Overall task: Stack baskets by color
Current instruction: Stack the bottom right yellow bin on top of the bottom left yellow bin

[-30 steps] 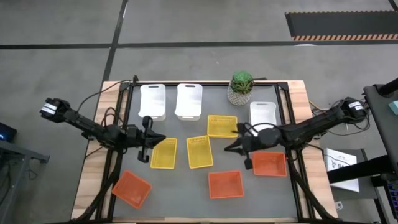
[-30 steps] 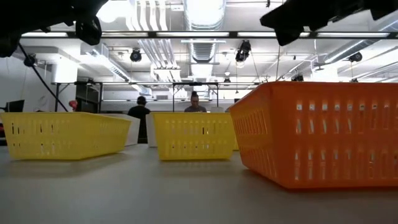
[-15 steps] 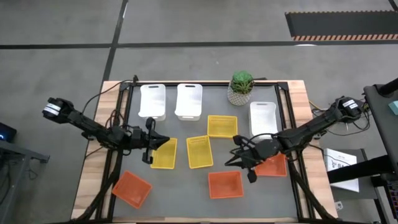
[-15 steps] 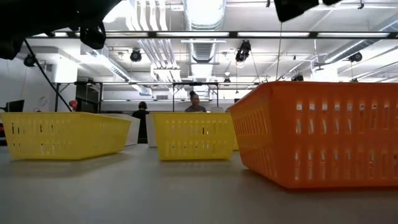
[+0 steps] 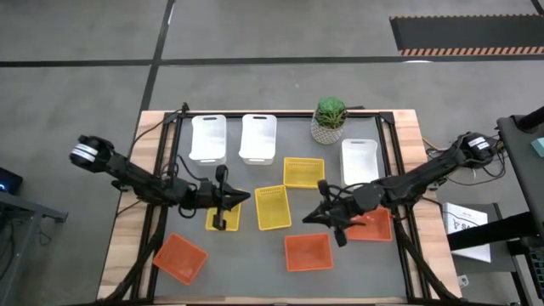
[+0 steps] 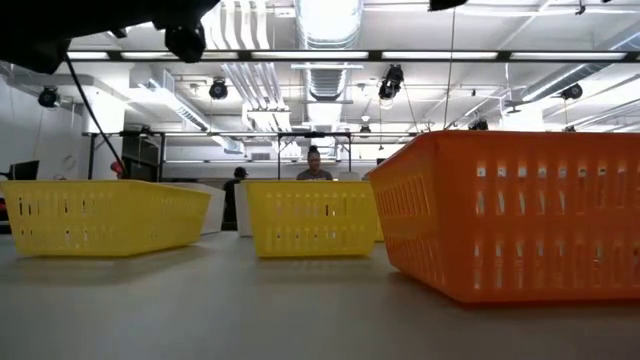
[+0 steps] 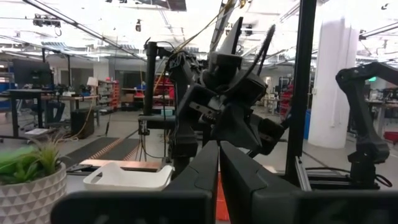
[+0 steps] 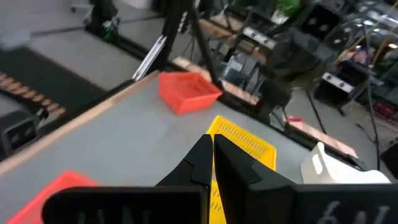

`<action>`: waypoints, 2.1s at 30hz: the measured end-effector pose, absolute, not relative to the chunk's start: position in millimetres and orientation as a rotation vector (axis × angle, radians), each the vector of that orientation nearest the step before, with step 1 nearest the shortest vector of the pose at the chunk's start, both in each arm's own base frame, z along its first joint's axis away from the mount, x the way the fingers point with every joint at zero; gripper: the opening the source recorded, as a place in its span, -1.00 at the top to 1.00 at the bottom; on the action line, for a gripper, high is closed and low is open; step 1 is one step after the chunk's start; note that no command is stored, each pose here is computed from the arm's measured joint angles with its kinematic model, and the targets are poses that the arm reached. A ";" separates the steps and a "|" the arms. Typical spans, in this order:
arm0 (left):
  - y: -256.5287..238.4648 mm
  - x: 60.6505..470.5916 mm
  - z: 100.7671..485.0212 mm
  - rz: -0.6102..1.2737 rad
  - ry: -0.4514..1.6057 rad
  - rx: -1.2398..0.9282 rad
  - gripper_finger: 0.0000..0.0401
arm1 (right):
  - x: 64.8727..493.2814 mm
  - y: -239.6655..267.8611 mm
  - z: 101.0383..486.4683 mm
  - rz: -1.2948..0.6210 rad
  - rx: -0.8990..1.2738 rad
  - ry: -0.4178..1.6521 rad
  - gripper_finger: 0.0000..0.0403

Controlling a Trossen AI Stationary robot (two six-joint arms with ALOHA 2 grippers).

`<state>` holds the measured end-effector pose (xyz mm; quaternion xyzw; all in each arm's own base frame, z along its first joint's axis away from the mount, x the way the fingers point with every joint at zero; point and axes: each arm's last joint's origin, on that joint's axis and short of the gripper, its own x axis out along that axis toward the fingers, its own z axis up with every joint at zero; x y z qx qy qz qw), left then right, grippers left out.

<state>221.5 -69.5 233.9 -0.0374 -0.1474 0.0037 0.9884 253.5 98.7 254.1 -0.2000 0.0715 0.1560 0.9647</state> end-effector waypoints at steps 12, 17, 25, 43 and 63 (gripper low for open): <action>-73.3 231.5 241.1 0.002 -0.231 -0.102 1.00 | 267.0 101.6 231.0 0.284 -0.196 0.265 0.95; -70.8 227.0 245.7 0.039 -0.233 -0.033 1.00 | 268.5 102.0 233.1 0.265 -0.124 0.353 0.86; -56.6 207.5 260.1 0.339 -0.208 0.203 1.00 | 287.4 107.0 251.6 0.151 -0.057 0.572 0.46; -61.4 175.6 266.9 0.298 -0.159 0.141 1.00 | 387.4 139.4 223.5 0.057 -0.046 0.923 0.15; -68.2 159.6 276.3 0.227 -0.198 0.116 1.00 | 416.0 122.7 173.4 0.031 -0.085 1.066 0.27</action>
